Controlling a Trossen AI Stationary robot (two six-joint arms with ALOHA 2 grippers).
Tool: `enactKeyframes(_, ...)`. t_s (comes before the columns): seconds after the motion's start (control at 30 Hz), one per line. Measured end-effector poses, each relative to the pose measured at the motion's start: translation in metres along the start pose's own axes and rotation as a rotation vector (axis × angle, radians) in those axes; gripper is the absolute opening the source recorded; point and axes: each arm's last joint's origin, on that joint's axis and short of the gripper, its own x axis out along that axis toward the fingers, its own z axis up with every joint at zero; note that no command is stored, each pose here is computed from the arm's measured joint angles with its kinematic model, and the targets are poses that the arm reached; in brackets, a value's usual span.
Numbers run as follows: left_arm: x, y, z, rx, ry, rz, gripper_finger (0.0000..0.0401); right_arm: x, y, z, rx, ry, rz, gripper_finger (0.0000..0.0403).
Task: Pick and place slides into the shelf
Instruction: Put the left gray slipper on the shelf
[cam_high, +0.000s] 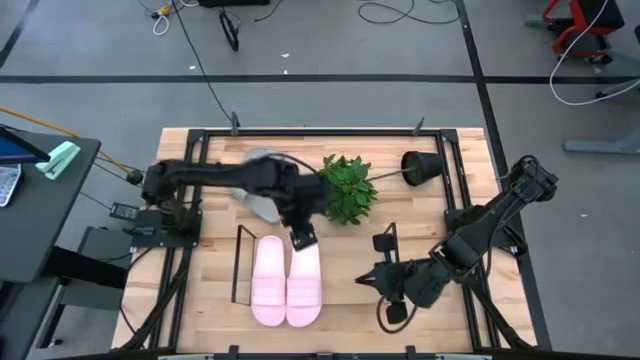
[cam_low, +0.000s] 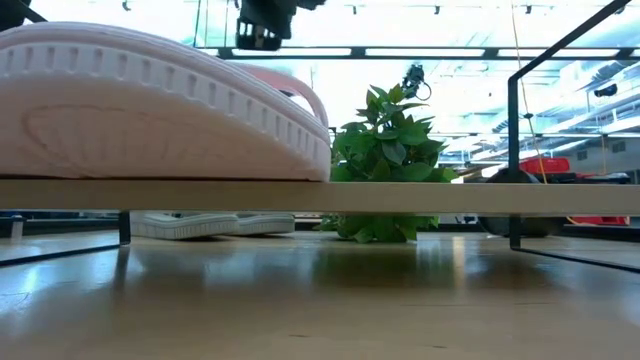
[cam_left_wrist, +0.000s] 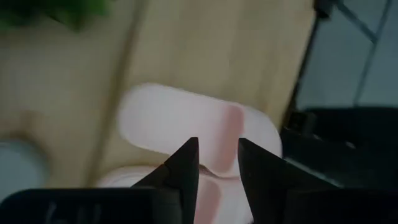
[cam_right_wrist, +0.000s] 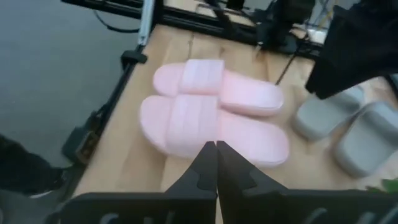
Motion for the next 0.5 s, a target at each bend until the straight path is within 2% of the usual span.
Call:
enactKeyframes(0.13, -0.031, 0.016, -0.005, -0.025, -0.071, 0.099, 0.0111, 0.005, -0.014, 0.006, -0.003, -0.007, -0.037, 0.0)
enactKeyframes(0.33, -0.068, 0.054, -0.01, -0.104, -0.113, 0.279, 0.0112, 0.013, -0.031, 0.009, 0.01, 0.002, -0.086, 0.0)
enactKeyframes(0.5, -0.087, 0.087, -0.009, -0.15, -0.12, 0.333, 0.0116, 0.02, -0.047, 0.013, -0.007, -0.009, -0.085, 0.0)
